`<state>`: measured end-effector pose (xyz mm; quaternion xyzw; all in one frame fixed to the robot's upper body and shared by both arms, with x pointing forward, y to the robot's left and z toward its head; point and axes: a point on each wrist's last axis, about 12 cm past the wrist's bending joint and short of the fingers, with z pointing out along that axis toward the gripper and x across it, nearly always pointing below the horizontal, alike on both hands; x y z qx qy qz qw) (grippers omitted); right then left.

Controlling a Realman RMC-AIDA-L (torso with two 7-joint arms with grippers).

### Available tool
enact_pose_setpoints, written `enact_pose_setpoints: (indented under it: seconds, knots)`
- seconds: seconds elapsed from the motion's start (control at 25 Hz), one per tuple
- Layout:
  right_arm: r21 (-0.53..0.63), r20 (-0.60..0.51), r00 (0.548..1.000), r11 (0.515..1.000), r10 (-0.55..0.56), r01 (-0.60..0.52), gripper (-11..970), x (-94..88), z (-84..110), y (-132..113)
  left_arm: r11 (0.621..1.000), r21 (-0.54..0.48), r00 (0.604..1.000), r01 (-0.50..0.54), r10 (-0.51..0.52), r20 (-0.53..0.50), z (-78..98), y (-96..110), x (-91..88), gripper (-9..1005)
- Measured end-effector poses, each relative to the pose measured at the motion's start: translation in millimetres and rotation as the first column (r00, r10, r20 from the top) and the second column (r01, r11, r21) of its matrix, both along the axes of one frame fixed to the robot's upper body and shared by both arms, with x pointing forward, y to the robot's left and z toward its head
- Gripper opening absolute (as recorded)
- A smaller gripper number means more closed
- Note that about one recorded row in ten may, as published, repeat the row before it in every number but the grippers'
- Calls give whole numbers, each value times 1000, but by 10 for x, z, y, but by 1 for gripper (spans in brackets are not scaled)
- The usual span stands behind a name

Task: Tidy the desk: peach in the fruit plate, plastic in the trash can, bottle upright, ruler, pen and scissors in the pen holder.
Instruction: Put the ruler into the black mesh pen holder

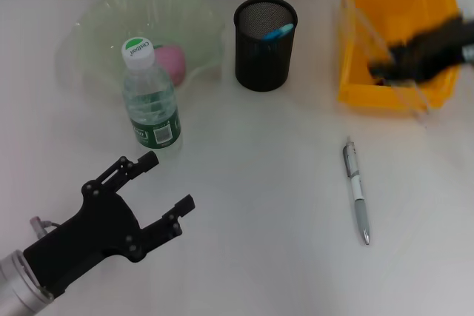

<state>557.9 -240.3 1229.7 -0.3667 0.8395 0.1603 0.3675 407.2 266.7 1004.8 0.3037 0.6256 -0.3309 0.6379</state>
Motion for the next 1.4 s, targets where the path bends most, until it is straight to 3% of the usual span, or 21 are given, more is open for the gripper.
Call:
enact_pose_setpoints:
  seconds: [0.04, 0.16, 0.2, 0.24, 0.36, 0.4, 0.44, 0.6, 0.8, 1.0, 1.4]
  knots:
    - [0, 0, 1000, 1000, 0, 0, 387, 0, 0, 0, 1000, 0, 1000, 0, 0, 0, 0, 0, 0, 811]
    - [196, 142, 990, 981, -17, -11, 388, 124, 100, -32, 1000, 0, 1000, 4, -4, -1, 1, -5, 9, 811]
    - [323, 213, 977, 945, -30, -42, 388, 233, 53, -25, 1000, 2, 1000, 4, -4, -2, 1, -7, 16, 811]
    - [323, 213, 977, 945, -30, -42, 389, 233, 53, -25, 1000, 2, 1000, 4, -4, -2, 1, -7, 16, 811]
    - [477, 286, 957, 874, -48, -99, 390, 411, -128, 27, 1000, 3, 1000, 5, -5, -3, -1, -10, 20, 811]
    - [560, 321, 945, 818, -66, -133, 390, 537, -293, 104, 1000, 2, 1000, 5, -5, -6, -2, -14, 21, 811]
    - [560, 321, 945, 818, -66, -133, 391, 537, -293, 104, 1000, 2, 1000, 5, -5, -6, -2, -14, 21, 811]
    - [618, 386, 912, 773, -139, -144, 392, 784, -643, 278, 1000, -5, 1000, 20, -20, -14, 2, -40, 41, 811]
    - [561, 436, 886, 817, -155, -134, 394, 918, -827, 498, 999, -13, 999, 43, -44, -23, 12, -69, 64, 811]
    - [534, 436, 886, 837, -157, -114, 396, 987, -898, 674, 998, -18, 997, 66, -67, -29, 26, -107, 106, 811]
    - [501, 391, 907, 863, -158, -66, 399, 1013, -1013, 772, 997, -6, 996, 80, -80, -50, 11, -140, 153, 812]
